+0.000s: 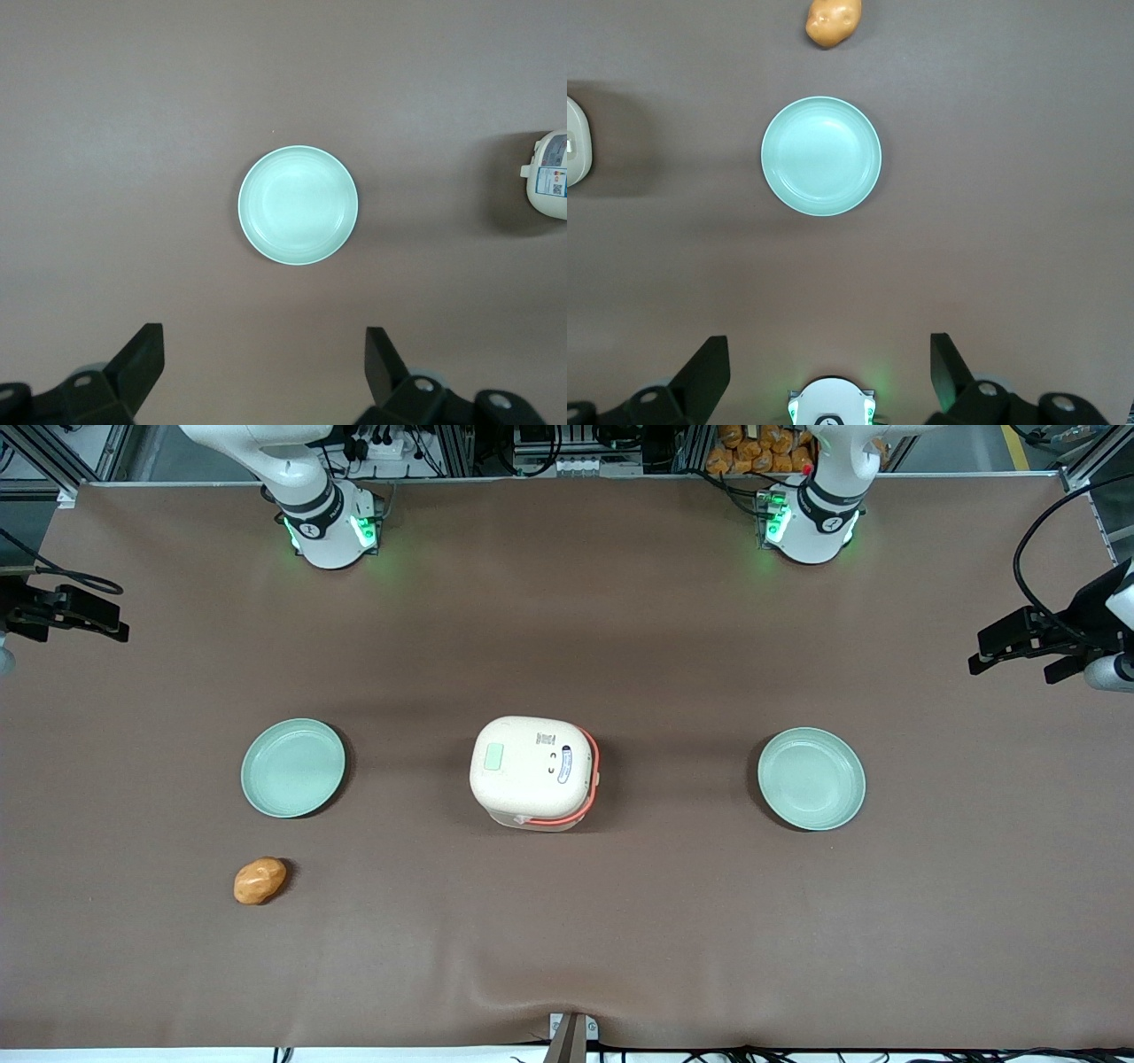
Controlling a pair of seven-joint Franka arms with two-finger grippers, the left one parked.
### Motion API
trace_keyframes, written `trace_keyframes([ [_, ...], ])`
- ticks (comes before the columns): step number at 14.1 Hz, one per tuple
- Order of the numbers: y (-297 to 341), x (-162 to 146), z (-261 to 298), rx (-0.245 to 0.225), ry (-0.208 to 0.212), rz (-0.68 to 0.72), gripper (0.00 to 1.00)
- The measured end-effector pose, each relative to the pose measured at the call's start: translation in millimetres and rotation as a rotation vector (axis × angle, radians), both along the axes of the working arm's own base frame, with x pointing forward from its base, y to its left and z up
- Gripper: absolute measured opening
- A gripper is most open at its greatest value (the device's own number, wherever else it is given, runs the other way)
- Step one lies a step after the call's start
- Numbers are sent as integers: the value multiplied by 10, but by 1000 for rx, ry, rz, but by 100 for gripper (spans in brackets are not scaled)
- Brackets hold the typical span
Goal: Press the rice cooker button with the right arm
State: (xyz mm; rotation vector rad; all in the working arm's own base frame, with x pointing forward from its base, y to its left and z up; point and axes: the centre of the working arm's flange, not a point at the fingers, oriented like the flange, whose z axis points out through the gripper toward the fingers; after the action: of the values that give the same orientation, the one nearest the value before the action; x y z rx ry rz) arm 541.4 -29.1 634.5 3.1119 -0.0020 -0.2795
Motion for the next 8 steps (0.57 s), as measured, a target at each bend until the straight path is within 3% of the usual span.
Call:
trace_keyframes([
  [8, 49, 1, -1, 18, 0, 6, 100],
])
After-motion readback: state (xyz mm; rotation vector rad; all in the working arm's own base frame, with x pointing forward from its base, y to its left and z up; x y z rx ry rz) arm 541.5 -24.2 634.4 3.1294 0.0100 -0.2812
